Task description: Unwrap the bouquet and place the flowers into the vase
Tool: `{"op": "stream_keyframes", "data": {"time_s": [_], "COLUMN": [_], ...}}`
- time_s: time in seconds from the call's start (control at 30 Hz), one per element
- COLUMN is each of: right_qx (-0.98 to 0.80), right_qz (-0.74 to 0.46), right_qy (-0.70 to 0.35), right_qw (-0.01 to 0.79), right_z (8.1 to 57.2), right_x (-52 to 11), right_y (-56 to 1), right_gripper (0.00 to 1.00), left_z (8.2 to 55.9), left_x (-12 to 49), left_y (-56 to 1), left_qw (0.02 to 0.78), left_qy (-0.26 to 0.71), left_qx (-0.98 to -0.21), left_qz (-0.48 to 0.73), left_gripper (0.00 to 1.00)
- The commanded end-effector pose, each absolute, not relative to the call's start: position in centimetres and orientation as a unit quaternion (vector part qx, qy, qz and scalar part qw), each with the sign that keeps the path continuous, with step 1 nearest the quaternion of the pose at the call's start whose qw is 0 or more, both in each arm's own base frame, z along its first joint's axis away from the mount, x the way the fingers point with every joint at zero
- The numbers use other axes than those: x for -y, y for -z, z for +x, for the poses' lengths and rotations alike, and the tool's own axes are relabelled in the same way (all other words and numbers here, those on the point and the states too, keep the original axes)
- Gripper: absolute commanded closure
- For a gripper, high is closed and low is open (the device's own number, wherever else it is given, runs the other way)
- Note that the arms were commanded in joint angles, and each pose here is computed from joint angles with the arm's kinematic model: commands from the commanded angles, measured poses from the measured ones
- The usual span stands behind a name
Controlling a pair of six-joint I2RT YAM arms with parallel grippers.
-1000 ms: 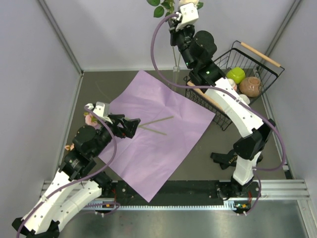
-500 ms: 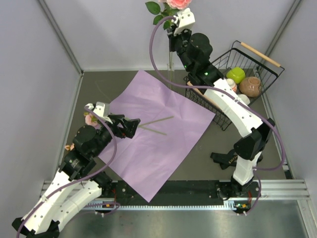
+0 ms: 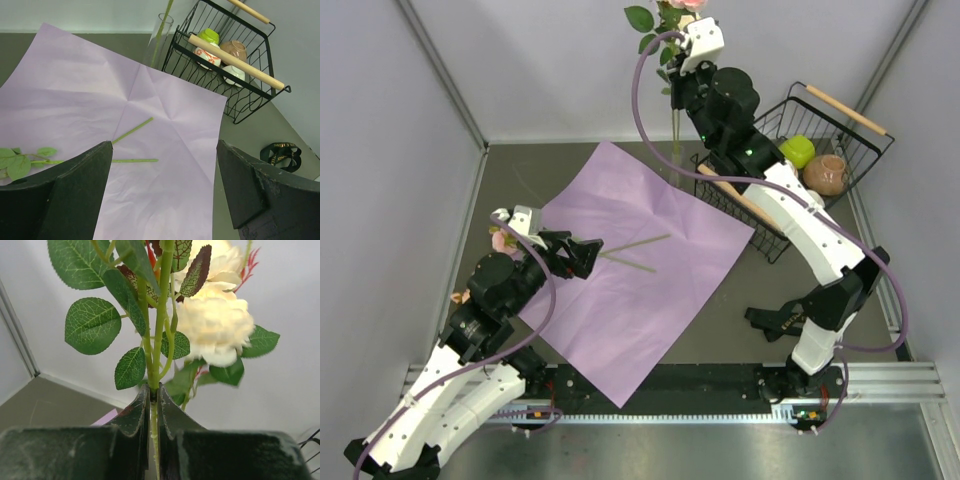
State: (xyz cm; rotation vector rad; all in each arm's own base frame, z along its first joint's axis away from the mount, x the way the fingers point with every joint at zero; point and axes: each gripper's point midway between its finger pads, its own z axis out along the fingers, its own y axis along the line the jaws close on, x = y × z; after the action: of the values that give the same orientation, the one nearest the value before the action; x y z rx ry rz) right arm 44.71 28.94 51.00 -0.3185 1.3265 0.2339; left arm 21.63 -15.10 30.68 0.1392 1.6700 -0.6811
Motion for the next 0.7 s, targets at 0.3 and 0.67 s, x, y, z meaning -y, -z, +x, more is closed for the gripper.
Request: {"op": "stream_keyframes", "data": {"time_s": [0.3, 0.67], "right_qx": [-0.59, -0.61], "right_qz": [-0.137, -0.143], "right_qy": [-0.088, -0.066], "right_qw": [0.791, 0.777], "right_z": [44.1, 46.1], "right_x": [-27.9, -28.6], "right_y": [-51.4, -48.1], "right_gripper": [1.0, 1.0], "left_z": [21.7, 21.7], "left_x": [15.2, 15.2], "left_y": [-31.9, -31.2], "left_qw": [0.63, 0.627], "left_qy": [0.305, 0.302], "left_qx": [-0.711, -0.715], "left_qz": [0.06, 0.06], "left_gripper": [0.09, 0.09]}}
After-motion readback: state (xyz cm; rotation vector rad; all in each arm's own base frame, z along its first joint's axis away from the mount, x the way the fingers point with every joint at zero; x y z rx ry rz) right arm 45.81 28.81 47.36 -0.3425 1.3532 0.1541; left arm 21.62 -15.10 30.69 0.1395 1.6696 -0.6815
